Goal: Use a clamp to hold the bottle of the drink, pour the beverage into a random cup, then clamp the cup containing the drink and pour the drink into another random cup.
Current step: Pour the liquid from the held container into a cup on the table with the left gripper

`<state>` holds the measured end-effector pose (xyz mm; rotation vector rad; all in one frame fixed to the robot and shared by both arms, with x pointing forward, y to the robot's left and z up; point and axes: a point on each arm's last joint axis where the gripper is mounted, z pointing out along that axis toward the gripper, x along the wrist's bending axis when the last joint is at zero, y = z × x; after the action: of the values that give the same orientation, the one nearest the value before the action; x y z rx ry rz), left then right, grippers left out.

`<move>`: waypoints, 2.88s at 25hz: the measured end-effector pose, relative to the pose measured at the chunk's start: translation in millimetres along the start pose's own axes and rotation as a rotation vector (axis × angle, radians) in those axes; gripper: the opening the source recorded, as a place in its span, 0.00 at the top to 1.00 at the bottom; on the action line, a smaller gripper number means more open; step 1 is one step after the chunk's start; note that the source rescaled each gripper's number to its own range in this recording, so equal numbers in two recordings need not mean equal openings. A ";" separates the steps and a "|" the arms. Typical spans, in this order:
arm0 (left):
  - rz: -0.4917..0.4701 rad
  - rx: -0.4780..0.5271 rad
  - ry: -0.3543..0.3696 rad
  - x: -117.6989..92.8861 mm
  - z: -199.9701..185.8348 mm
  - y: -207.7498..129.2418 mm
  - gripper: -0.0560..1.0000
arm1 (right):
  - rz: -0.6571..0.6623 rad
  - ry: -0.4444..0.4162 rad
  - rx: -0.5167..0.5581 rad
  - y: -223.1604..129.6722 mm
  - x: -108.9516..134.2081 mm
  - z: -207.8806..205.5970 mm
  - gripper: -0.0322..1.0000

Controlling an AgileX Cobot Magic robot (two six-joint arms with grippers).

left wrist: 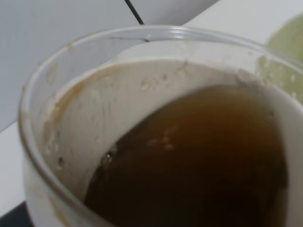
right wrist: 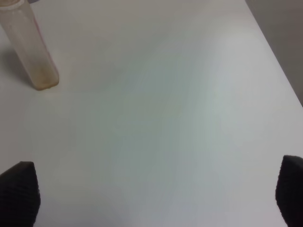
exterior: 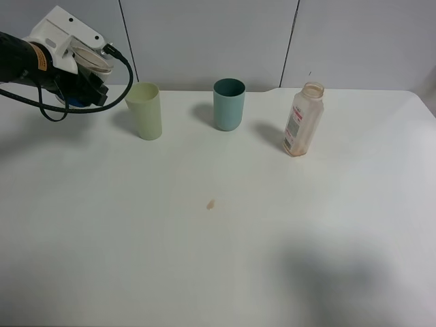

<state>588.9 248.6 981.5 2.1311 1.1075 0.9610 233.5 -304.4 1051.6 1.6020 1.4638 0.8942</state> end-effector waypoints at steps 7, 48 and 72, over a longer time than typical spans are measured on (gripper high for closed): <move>0.032 -0.006 0.005 -1.3 5.1 16.1 0.90 | 0.000 0.000 0.000 0.0 0.0 0.0 0.00; 0.281 0.034 -0.012 -11.8 10.8 20.6 0.90 | 0.000 0.000 0.000 0.0 0.0 0.0 0.00; 0.337 0.067 -0.002 -7.8 23.9 24.6 0.90 | 0.000 0.000 0.000 0.0 0.0 0.0 0.00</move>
<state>615.9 226.1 982.5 2.4230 0.8019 1.0812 233.5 -304.4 1051.6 1.6020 1.4638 0.8942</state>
